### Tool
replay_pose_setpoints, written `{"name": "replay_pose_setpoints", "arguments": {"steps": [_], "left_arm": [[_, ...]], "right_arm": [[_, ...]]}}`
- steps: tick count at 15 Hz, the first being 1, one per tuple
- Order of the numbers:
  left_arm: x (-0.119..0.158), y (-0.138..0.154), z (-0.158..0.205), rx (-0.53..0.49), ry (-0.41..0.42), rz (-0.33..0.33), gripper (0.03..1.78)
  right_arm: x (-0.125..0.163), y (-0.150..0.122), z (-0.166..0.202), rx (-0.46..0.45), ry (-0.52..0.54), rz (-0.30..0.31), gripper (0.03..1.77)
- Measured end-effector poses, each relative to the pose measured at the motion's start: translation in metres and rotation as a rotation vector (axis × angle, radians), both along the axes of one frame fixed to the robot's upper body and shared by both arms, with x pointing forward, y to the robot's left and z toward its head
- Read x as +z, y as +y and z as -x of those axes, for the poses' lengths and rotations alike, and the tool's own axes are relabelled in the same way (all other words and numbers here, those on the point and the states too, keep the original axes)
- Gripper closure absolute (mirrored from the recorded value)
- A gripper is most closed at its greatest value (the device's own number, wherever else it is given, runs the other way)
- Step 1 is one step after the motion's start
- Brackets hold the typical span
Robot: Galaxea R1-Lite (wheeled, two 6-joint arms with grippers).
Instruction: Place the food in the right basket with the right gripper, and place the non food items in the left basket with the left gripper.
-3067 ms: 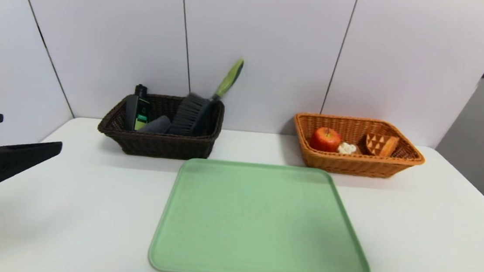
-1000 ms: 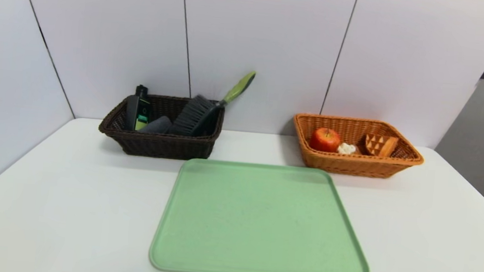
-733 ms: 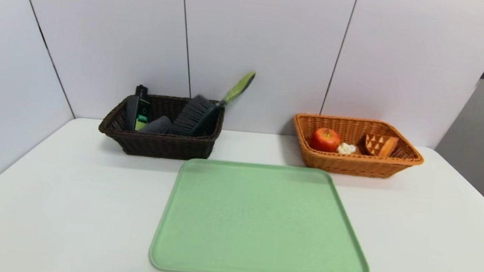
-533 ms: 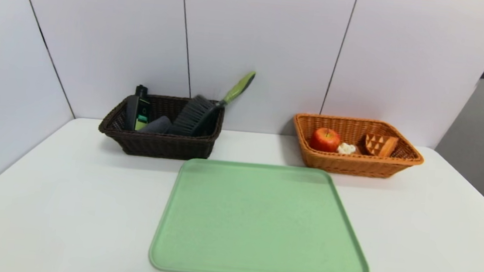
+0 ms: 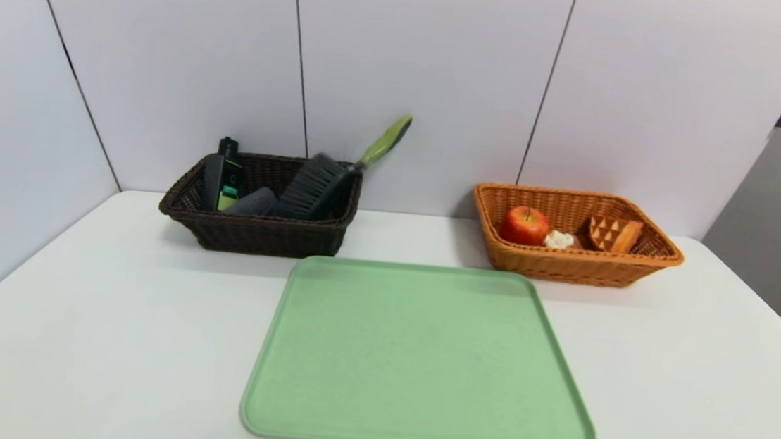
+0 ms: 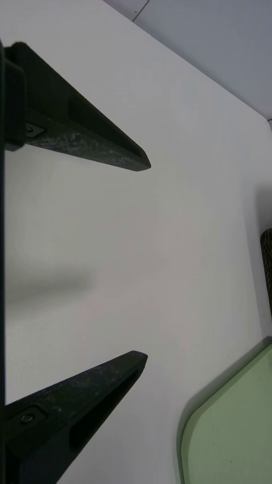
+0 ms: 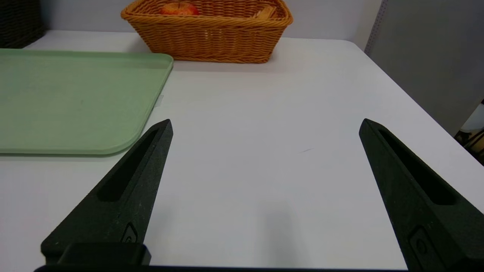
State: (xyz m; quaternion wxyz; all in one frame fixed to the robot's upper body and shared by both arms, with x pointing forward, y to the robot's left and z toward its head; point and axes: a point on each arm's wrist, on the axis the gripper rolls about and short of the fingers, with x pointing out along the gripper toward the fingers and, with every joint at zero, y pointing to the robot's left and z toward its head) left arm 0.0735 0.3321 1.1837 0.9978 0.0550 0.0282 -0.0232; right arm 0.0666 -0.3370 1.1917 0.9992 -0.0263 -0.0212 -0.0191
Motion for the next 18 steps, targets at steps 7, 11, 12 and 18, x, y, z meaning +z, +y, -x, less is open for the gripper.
{"name": "replay_pose_setpoints", "arguments": {"steps": [7, 11, 12, 18], "left_arm": [[-0.0015, 0.0001, 0.0041, 0.000, -0.050, 0.023, 0.12], [-0.0015, 0.0003, 0.0042, 0.006, -0.052, 0.036, 0.12], [-0.0015, 0.0003, 0.0042, 0.006, -0.052, 0.037, 0.12], [-0.0015, 0.0002, 0.0042, 0.005, -0.052, 0.037, 0.12]], "right_arm": [[-0.0079, 0.0010, -0.0022, 0.047, 0.033, -0.011, 0.10], [-0.0090, 0.0011, -0.0024, 0.049, 0.040, -0.036, 0.10], [-0.0089, 0.0011, -0.0024, 0.049, 0.039, -0.037, 0.10], [-0.0091, 0.0007, -0.0024, 0.033, 0.039, -0.072, 0.10]]}}
